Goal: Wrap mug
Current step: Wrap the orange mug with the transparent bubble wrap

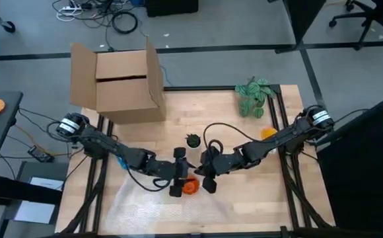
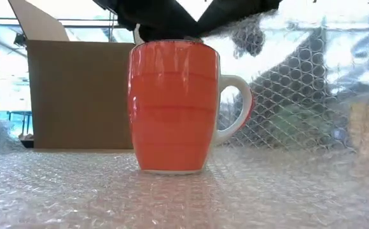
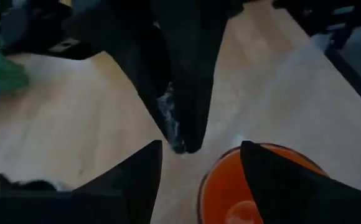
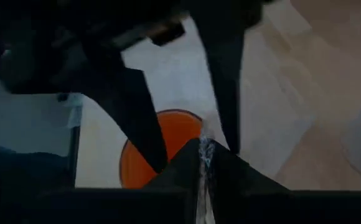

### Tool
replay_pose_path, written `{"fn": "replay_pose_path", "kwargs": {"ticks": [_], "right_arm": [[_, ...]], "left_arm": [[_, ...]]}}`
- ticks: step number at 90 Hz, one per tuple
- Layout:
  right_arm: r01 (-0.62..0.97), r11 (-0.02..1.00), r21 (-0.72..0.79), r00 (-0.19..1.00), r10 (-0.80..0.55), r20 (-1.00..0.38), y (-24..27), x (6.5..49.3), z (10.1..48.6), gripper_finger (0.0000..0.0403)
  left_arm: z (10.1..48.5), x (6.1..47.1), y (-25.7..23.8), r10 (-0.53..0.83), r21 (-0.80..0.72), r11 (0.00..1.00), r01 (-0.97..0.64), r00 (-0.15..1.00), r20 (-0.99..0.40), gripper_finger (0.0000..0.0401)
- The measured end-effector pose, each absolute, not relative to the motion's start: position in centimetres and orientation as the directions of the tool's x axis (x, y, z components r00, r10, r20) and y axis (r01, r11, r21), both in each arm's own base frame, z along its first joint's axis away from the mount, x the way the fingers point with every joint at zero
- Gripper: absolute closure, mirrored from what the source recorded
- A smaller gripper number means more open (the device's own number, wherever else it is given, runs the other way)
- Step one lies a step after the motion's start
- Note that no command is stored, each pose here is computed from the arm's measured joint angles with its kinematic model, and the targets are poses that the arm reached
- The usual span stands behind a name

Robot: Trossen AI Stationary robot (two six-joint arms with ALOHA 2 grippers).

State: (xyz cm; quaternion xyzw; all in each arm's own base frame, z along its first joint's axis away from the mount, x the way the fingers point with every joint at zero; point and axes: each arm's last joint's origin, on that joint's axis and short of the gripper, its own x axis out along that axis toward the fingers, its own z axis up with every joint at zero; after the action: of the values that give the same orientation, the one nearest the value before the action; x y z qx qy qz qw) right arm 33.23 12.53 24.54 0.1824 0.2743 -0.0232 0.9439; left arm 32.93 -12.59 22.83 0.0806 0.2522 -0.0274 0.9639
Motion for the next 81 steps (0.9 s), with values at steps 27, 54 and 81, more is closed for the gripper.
{"fn": "replay_pose_path", "kwargs": {"ticks": [27, 54, 81], "right_arm": [[0.073, 0.957, 0.279, 0.854, 0.085, -0.513, 13.1, 33.1, 24.7, 0.0394], [-0.017, 0.943, 0.332, 0.866, 0.18, -0.467, 13.5, 33.3, 25.2, 0.0349], [-0.107, 0.924, 0.366, 0.868, 0.266, -0.419, 14.5, 33.2, 25.7, 0.0323]], "left_arm": [[22.7, 33.1, -12.8, -0.124, 0.109, 0.973, 0.204, 0.858, -0.499, 0.0203], [22.9, 33.1, -12.9, -0.138, 0.096, 0.973, 0.209, 0.864, -0.484, 0.0254], [22.8, 33.0, -13.3, -0.182, 0.077, 0.965, 0.252, 0.85, -0.494, 0.0325]]}}
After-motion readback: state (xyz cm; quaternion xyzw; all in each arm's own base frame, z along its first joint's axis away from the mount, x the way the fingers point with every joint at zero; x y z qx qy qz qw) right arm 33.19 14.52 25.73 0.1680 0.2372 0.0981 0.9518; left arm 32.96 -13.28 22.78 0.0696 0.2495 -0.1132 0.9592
